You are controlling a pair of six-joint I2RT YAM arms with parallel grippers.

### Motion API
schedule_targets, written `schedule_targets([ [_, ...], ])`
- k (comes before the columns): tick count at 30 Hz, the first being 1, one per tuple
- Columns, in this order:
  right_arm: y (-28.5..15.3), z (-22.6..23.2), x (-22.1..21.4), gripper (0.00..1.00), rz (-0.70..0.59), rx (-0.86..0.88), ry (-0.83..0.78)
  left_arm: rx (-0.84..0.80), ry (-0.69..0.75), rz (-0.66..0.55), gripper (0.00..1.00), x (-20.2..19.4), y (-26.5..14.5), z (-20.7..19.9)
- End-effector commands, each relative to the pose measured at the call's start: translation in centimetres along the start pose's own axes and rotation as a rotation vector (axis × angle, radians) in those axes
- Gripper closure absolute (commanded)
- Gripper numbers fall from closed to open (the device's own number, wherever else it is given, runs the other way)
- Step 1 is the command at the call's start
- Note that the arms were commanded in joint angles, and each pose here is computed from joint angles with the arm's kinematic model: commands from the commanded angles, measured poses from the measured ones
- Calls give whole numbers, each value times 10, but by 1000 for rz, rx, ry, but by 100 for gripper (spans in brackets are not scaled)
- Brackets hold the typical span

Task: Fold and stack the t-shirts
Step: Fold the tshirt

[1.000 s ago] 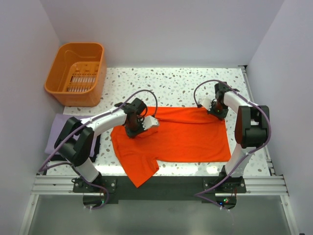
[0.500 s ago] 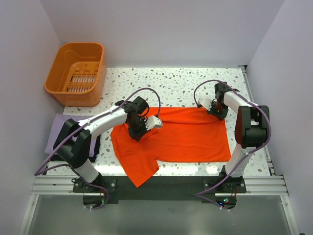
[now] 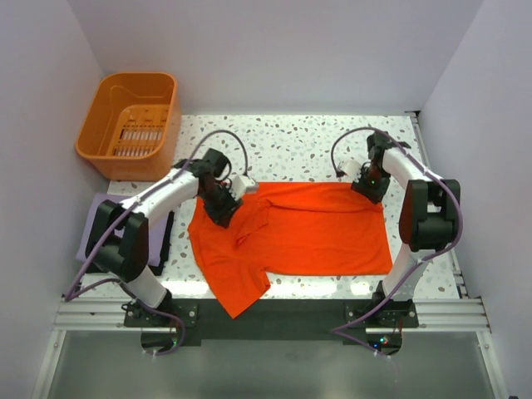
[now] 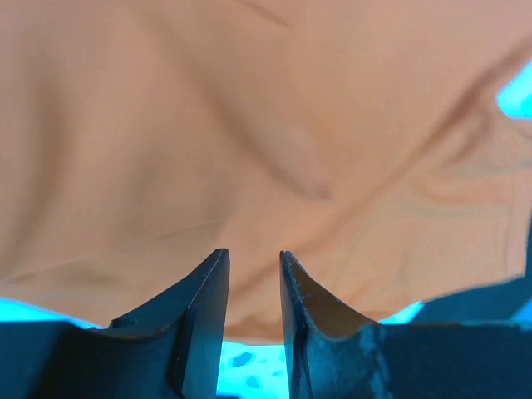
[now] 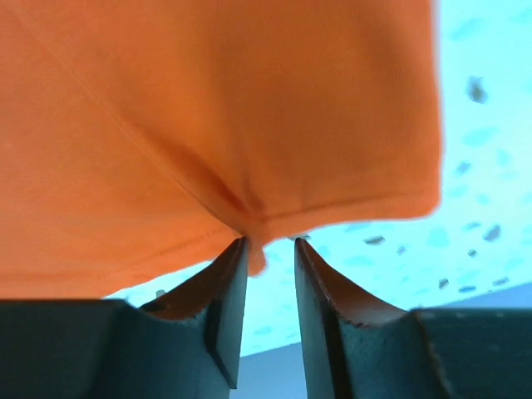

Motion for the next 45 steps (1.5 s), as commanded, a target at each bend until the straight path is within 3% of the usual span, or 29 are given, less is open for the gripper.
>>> schedule_targets([
  [1, -44, -11, 14, 63, -110, 13, 86, 139, -85, -206, 64, 20, -39, 33],
  [6, -69, -19, 32, 59, -208, 56, 206, 243, -274, -225, 64, 11, -35, 64],
  [12, -39, -8, 37, 73, -123, 40, 219, 278, -459, -157, 65, -8, -9, 92],
  [19, 9, -4, 33, 80, 24, -50, 210, 304, -529, -40, 68, -29, 21, 113],
  [27, 49, -39, 57, 80, 29, -194, 291, 336, -541, -2, 72, -39, 36, 178],
  [30, 45, -58, 72, 77, -20, -247, 316, 316, -511, -76, 70, -24, 22, 203],
  [33, 21, -66, 84, 71, -100, -234, 321, 293, -392, -208, 62, 2, -10, 205],
  [34, 8, -68, 86, 66, -124, -231, 320, 279, -357, -243, 55, 8, -21, 201],
  [38, -41, -41, 71, 48, -184, -130, 259, 227, -129, -358, 42, 22, -76, 161],
  [40, -75, -23, 57, 43, -240, -105, 212, 170, -69, -357, 40, 14, -76, 136],
  [41, -72, -5, 43, 41, -205, -55, 199, 174, 15, -362, 40, 11, -91, 117],
  [43, -89, 16, 24, 41, -209, -36, 128, 107, 58, -310, 39, -5, -75, 86],
  [45, -78, 42, 4, 43, -147, 49, 74, 106, 130, -289, 40, -15, -76, 60],
])
Point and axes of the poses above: each gripper's point midway between its finger pads, its own y axis out along the fingers, its own z axis along the line the jaws close on, x = y × z, the point moved 9 cm from there along -y, back along the fingers, and after that the axes turned 8 degrees about y, right-handed, at the moved point
